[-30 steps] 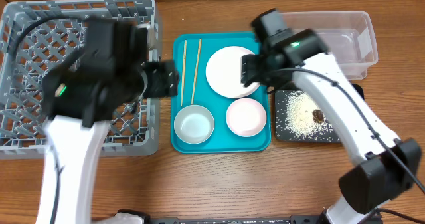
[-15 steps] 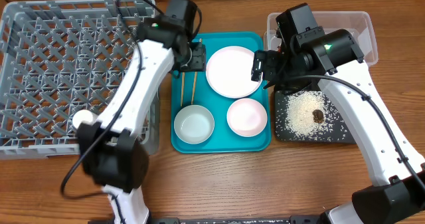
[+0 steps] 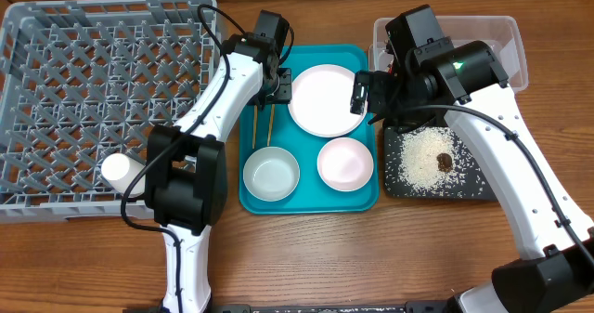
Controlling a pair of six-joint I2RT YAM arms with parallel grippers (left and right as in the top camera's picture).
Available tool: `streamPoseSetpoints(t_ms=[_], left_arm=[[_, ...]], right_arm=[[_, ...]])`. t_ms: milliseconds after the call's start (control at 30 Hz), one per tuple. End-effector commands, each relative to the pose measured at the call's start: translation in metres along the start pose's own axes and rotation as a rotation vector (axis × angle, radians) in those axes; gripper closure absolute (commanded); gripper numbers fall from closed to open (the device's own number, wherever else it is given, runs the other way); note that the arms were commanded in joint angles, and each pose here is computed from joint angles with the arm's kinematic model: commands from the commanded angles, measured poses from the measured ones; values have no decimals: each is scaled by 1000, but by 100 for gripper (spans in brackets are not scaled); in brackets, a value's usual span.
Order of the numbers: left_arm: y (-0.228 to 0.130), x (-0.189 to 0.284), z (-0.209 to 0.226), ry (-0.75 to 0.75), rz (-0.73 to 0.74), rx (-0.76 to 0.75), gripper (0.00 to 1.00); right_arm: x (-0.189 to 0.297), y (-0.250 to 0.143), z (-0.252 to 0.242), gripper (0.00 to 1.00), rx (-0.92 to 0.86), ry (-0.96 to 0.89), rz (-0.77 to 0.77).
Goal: Sort waste into correct bins and load items into the dishwasher
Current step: 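Grasp the wooden chopsticks on the teal tray with the left gripper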
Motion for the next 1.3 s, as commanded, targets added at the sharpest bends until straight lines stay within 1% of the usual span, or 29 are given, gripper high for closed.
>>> streamPoseSetpoints(t_ms=[0,100,200,267,300,433,567,733,833,1000,1033,1067,1100,1133,1267], left_arm=[[-1,-19,4,42,13,-14,55],[-2,-32,4,45,18,-15,56],[-1,-38,3,43,16,-15,61],[0,-38,3,41,13,-14,66],[0,-39,2,40,12,-15,70],[-1,-39,3,45,16,-20,76],[-4,-44,8,76,15,-27,76],[-6,-48,10,77,16,-28,76],[-6,-48,9,76,15,-28,78],[-11,-57,11,88,39,-31,78],[-12,-60,12,93,48,-31,80],[-15,-63,12,93,61,-31,83],[-17,-65,13,92,71,-31,91],[-18,-65,12,86,80,-30,96],[-13,-56,8,63,83,-27,96]], right_arm=[[9,6,-1,0,-2,0,-39],[9,6,-1,0,-2,0,-38],[9,6,-1,0,-2,0,-39],[9,6,-1,0,-2,0,-39],[9,6,-1,0,-2,0,-39],[9,6,-1,0,-2,0,-38],[9,6,-1,0,-2,0,-38],[9,6,-1,0,-3,0,-38],[9,6,-1,0,-2,1,-38],[9,6,-1,0,-3,1,-38],[9,6,-1,0,-3,1,-38],[9,6,-1,0,-3,1,-38],[9,6,-1,0,-3,1,-38],[9,6,-1,0,-3,0,-37],[9,4,-2,0,-4,-3,-27]])
Point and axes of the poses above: each gripper's point midway between its finger pads, its own x axis back along the fingers, its own z axis along the line the jaws close on, y = z × x, the point moved 5 cm from there along x, back along the fingers, and after that the axes turned 10 degrees about x, right-handed, at the moved point
